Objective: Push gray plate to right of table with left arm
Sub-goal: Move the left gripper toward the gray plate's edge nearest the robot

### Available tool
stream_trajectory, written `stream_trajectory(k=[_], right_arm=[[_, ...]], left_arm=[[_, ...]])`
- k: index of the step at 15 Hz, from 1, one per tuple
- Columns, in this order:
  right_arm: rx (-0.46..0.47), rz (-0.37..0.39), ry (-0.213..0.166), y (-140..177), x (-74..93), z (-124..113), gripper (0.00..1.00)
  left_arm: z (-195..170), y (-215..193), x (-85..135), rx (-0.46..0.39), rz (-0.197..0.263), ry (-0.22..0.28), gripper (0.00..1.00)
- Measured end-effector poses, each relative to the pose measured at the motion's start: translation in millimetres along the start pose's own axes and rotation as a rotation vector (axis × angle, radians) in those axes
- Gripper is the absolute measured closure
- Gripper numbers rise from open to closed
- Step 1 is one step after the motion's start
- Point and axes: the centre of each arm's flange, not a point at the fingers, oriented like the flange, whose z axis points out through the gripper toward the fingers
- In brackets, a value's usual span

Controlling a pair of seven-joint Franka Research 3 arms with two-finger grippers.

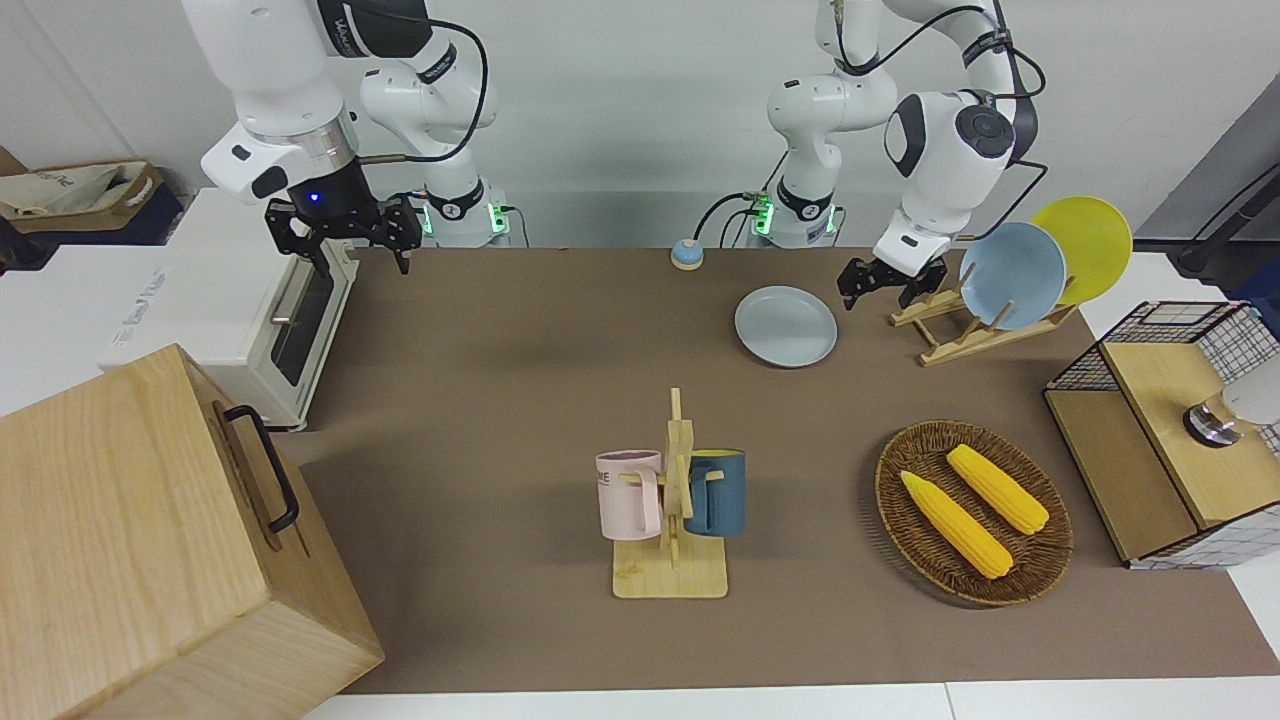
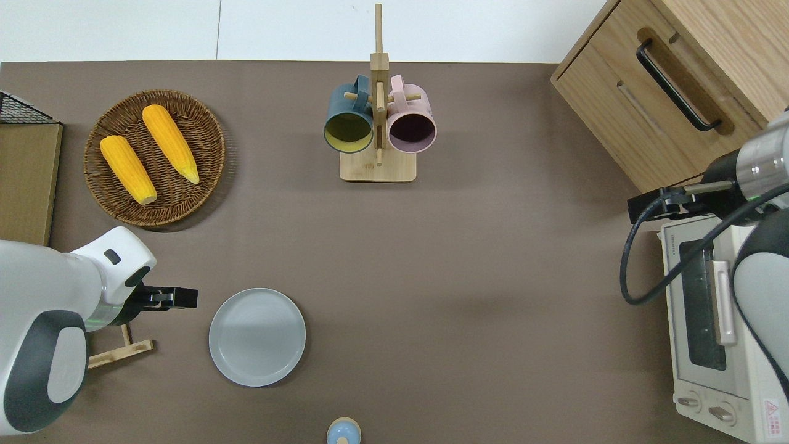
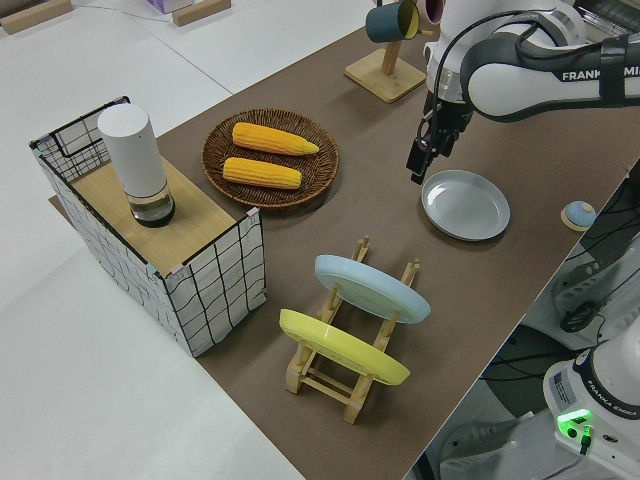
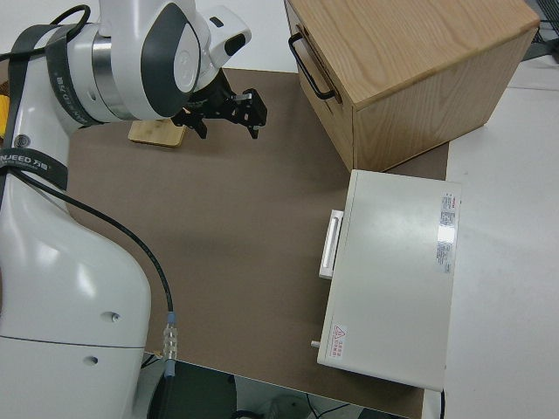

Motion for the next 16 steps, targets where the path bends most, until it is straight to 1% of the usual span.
stream_trajectory(k=[2, 6, 9, 11, 16], right_arm=[[0.0, 0.0, 0.0, 0.0, 0.0, 0.0, 0.01], [0.0, 0.0, 0.0, 0.0, 0.0, 0.0, 0.01], [0.0, 0.0, 0.0, 0.0, 0.0, 0.0, 0.01], [0.0, 0.0, 0.0, 0.0, 0.0, 0.0, 0.01], [0.0, 0.0, 0.0, 0.0, 0.0, 0.0, 0.01]], left_arm=[[6.4, 1.4, -1.8, 0.001, 0.002, 0.005, 0.0], [34.0, 3.8, -10.2, 0.006, 0.008, 0.011, 0.0], [44.8, 2.8, -14.6, 0.007, 0.007, 0.006, 0.0], [51.8, 2.0, -17.0, 0.008, 0.006, 0.01, 0.0], [88.7, 4.7, -29.0, 0.003, 0.01, 0.045, 0.0]])
